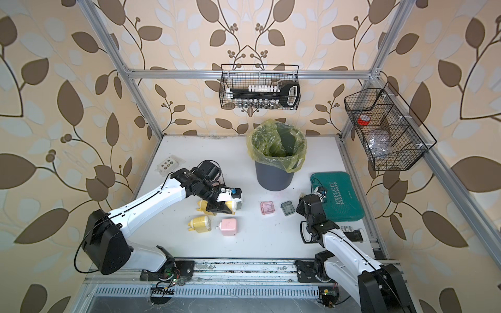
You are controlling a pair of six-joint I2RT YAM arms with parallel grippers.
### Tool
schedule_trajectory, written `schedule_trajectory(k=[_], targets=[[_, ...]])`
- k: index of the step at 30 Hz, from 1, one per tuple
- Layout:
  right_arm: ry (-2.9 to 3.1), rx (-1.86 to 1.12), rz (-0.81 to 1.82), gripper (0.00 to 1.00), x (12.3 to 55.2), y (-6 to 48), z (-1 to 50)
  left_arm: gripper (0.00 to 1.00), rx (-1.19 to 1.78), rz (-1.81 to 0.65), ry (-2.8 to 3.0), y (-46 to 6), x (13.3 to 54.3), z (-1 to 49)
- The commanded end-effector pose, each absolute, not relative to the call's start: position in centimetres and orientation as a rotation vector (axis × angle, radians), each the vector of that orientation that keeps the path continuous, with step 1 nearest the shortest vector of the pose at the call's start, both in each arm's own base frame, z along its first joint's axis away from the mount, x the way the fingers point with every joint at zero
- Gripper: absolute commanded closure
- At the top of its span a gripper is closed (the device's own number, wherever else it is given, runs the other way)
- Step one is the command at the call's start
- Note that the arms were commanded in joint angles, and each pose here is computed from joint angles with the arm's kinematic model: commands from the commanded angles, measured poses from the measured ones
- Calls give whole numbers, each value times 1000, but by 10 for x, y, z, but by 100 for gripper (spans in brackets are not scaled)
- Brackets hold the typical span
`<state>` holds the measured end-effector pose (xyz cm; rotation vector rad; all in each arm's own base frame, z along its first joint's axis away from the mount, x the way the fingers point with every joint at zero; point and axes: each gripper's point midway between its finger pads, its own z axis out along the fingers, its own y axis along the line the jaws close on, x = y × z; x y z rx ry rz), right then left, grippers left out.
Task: Take out the pencil sharpener tray and clean the shavings
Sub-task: Place the container at the center of the board.
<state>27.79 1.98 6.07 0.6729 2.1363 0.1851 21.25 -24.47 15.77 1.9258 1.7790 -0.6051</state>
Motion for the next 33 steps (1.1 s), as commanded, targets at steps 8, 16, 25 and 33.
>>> schedule_trajectory(k=[8,16,25,33], targets=[[2167,719,95,55,266,17,52,100,1922,-609,1741,-249,208,167],[2184,709,-58,18,258,15,62,100,1925,-621,1741,-249,206,168],[2122,607,63,11,272,30,110,100,1897,-677,1731,-251,215,182],[2063,443,213,14,281,54,147,100,1879,-631,1798,-246,261,199]])
